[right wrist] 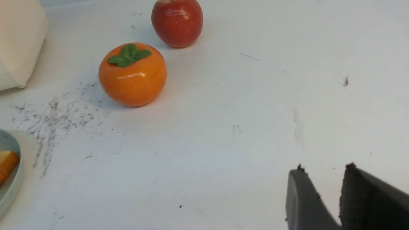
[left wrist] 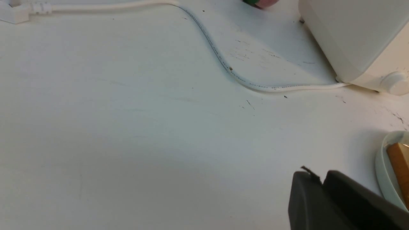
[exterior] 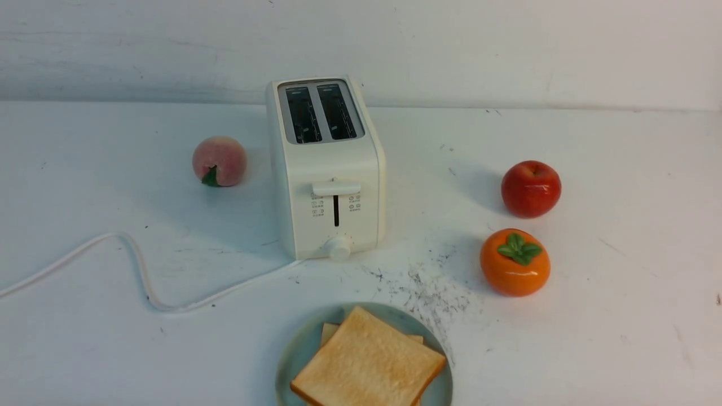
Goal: Take toasted bread from bread machine on white table place on plate.
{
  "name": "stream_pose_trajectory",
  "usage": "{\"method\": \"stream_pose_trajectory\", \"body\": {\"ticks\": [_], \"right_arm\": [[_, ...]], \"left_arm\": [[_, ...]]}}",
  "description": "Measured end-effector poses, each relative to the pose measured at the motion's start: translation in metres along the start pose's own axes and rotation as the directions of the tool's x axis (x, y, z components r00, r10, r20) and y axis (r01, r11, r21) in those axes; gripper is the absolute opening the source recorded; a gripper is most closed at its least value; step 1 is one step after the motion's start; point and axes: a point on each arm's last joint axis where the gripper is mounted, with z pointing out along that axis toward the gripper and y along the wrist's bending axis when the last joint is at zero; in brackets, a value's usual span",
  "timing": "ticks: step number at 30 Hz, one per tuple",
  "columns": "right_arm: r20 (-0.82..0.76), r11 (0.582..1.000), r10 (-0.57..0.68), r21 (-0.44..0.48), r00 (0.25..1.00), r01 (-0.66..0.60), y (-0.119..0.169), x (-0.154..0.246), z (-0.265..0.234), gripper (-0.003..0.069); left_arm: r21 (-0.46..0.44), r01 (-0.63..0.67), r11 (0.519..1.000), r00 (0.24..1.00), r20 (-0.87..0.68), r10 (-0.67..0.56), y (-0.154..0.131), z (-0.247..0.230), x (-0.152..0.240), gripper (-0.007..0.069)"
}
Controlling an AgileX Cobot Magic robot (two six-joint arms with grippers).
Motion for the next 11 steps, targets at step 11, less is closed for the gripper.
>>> {"method": "stream_pose_trajectory", "body": {"ticks": [11], "right_arm": [[0.0, 1.0, 0.0, 0.0, 1.0, 0.0, 0.0, 0.0, 0.0, 0.0208]], "left_arm": [[0.0, 0.0, 1.0, 1.0, 0.0, 0.0, 0.0, 0.0, 0.0, 0.0075]]}}
